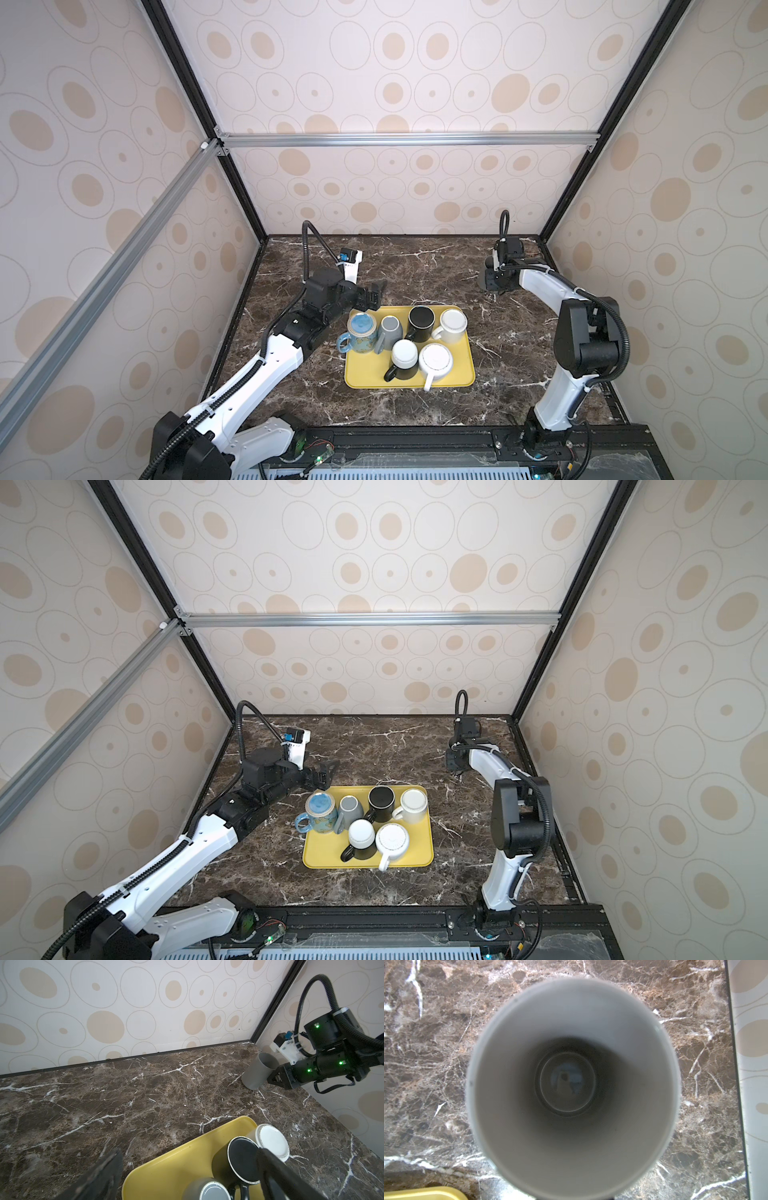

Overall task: Turn the mug right side up
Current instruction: 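Rotate the grey mug upright with the right gripper and lower it toward the table, then set the grey mug upright on the table and open the right gripper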

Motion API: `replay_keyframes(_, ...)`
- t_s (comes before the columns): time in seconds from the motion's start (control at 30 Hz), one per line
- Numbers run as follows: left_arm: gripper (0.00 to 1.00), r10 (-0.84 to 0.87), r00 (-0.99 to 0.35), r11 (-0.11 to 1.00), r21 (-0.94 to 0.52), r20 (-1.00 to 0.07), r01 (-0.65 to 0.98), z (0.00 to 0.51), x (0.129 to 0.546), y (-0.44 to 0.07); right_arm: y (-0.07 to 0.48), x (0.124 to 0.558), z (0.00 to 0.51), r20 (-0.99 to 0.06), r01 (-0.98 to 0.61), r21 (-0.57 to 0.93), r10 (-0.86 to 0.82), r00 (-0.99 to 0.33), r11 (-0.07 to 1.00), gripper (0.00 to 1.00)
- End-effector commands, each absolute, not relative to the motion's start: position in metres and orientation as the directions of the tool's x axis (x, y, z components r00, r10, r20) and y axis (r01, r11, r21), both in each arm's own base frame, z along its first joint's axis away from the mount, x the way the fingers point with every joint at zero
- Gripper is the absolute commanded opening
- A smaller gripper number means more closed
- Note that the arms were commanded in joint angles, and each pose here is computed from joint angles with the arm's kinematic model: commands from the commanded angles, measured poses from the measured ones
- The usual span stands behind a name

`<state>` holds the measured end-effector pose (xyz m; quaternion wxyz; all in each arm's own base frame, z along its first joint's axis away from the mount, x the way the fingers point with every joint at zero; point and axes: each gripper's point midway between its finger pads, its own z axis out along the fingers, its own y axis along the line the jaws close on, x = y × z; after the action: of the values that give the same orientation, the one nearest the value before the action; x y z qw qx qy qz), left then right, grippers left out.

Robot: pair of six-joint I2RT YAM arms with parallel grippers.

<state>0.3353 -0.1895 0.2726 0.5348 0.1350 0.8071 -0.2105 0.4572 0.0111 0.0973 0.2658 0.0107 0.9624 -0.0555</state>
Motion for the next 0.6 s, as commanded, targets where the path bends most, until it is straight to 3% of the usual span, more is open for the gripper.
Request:
replay_keyframes(0.0,1.00,-0.014,-0.372,0.868,-0.195,-0.928,0.456,0.279,0.337,-0.192,0.009,0.468,0.111,-0.565,0.068,-0.105,-0.003,-0.825,0.992,0.00)
replay_keyframes(0.57,1.00,-0.012,-0.381,0.861,-0.203,-0.924,0.465,0.276,0.336,-0.194,0.009,0.451,0.107,-0.550,0.080,-0.093,0.016,-0.835,0.992,0.00)
